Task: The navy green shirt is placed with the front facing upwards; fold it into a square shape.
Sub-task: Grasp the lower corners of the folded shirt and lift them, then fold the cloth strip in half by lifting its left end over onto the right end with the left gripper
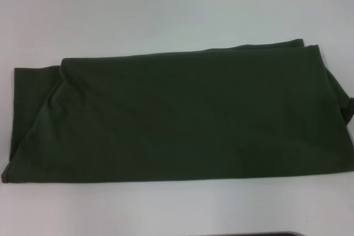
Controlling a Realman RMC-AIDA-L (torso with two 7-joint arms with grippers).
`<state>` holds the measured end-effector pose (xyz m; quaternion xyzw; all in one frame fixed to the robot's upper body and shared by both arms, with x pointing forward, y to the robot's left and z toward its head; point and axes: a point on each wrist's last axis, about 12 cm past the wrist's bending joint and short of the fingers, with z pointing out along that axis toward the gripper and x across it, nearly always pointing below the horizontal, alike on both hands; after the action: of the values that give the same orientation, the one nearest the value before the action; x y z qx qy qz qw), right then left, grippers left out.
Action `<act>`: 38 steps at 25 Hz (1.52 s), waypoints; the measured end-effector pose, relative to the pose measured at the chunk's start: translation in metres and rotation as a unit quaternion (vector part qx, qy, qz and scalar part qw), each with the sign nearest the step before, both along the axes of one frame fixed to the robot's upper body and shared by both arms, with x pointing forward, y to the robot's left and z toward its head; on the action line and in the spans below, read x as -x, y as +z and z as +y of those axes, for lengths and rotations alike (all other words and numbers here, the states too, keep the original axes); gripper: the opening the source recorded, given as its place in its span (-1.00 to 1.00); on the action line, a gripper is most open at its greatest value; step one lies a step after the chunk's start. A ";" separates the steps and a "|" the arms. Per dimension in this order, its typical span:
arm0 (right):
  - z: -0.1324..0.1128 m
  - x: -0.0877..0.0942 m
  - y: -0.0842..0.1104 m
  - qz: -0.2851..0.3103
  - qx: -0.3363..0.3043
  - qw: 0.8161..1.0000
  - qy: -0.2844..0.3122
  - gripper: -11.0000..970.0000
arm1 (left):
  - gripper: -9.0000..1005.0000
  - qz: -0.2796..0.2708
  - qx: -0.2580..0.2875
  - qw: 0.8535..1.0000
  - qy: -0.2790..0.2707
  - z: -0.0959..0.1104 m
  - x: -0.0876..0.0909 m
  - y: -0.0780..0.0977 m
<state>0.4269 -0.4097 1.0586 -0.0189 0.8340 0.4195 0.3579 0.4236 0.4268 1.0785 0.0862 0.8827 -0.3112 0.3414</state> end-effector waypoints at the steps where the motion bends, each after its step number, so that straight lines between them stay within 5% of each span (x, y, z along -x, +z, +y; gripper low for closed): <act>1: 0.002 -0.005 0.002 -0.004 -0.001 1.000 0.004 0.34 | 0.30 -0.009 -0.001 1.000 0.002 -0.001 -0.006 0.002; 4: 0.009 -0.019 0.006 -0.016 -0.003 1.000 0.018 0.36 | 0.57 -0.028 -0.003 1.000 0.001 -0.007 -0.022 0.005; 16: 0.044 -0.078 0.022 -0.050 0.003 0.996 0.073 0.44 | 0.65 -0.041 0.023 0.999 -0.007 -0.020 -0.064 0.007; 22: 0.062 -0.101 0.026 -0.044 0.020 0.993 0.106 0.87 | 0.73 -0.031 0.013 0.999 0.022 -0.016 -0.066 0.002; 24: 0.070 -0.108 0.027 -0.034 0.028 0.992 0.120 0.87 | 0.76 -0.027 0.013 0.999 0.027 -0.015 -0.066 0.002; 38: 0.083 -0.123 0.032 -0.024 0.034 0.991 0.130 0.86 | 0.75 0.045 -0.041 0.998 -0.025 -0.033 -0.082 -0.007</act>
<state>0.5496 -0.3267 1.0904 -0.1501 0.8294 0.4330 0.3195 0.5051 0.3942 1.0716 0.1077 0.9065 -0.2870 0.2902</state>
